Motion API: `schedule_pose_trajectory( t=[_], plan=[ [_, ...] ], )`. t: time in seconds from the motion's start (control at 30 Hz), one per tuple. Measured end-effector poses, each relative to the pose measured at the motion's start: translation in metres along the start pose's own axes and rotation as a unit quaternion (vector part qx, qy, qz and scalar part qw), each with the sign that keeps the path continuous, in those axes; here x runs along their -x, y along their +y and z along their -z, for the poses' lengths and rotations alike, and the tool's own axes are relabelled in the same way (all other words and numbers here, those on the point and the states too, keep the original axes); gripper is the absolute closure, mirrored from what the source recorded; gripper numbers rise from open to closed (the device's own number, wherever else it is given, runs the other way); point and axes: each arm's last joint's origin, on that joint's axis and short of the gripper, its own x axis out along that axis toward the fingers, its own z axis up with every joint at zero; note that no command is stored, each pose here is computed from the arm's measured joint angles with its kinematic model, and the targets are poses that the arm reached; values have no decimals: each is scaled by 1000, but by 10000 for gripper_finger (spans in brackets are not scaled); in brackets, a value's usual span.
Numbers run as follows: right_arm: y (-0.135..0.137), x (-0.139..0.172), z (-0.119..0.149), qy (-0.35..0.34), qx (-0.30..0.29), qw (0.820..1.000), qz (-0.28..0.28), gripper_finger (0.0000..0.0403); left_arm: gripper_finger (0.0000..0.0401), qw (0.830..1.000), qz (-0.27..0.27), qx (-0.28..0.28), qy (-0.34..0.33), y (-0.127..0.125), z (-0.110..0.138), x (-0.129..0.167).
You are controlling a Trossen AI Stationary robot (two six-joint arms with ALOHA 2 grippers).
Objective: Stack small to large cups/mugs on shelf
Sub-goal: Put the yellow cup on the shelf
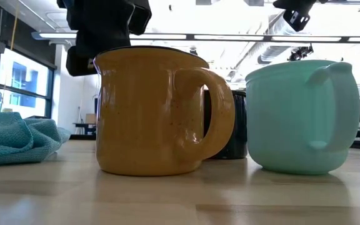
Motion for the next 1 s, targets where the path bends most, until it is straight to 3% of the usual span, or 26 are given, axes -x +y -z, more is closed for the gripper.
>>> schedule_pose_trajectory(
  t=[0.67,1.0],
  plan=[
    [0,0,0,0,4,1000,0,307,339,999,-47,-15,-15,6,1,-4],
    [0,0,0,0,12,1000,0,307,339,999,-37,-33,-21,0,-2,-2]
  ],
)
